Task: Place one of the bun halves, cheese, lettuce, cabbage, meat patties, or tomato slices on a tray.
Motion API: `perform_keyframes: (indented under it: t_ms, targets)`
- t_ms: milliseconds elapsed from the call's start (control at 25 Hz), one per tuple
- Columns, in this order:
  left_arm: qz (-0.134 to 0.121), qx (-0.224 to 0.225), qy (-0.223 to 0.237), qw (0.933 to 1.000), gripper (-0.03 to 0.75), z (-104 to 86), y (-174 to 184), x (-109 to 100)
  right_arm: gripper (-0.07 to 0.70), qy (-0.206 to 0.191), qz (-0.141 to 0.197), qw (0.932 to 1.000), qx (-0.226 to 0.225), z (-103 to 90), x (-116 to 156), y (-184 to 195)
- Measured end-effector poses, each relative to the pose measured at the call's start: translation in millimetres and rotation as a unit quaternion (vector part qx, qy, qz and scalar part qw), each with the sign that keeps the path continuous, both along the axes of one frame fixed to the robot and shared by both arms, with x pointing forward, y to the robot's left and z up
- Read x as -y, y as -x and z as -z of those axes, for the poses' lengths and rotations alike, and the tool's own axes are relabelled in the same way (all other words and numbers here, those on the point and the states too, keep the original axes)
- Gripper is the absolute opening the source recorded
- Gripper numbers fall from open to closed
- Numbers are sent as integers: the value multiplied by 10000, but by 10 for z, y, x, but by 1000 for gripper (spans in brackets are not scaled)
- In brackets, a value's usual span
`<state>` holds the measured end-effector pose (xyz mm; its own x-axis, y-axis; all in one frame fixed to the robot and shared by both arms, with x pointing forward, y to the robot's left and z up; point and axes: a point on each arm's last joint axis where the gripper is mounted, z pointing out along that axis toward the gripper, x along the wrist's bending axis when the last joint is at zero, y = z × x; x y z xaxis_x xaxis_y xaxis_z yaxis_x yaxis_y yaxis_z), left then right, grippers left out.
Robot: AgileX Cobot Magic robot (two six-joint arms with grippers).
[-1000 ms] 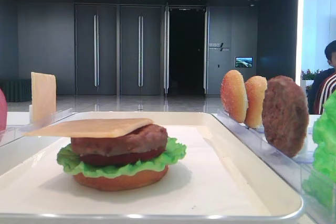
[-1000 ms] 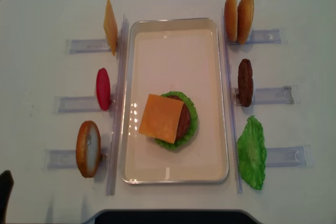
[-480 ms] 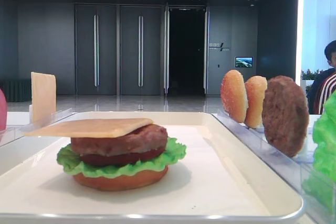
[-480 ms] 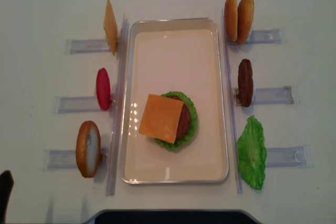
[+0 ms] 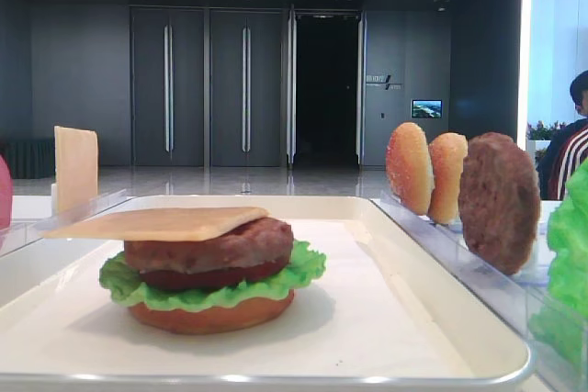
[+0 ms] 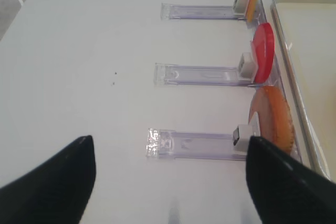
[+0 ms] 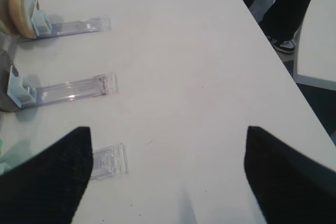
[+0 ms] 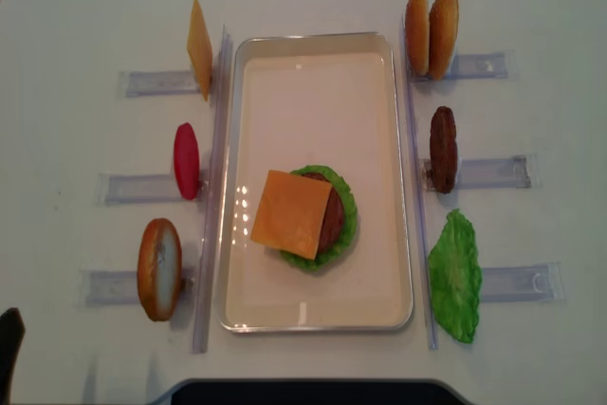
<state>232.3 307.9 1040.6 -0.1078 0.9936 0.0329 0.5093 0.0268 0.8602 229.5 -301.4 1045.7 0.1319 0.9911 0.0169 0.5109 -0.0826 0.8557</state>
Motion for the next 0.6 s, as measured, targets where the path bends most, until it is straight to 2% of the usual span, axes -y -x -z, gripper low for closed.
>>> perform_keyframes:
  t_ms: [600]
  targets:
    - [0,0,0,10000,692,0,0,0,587,0,0,10000,0,0,0,0]
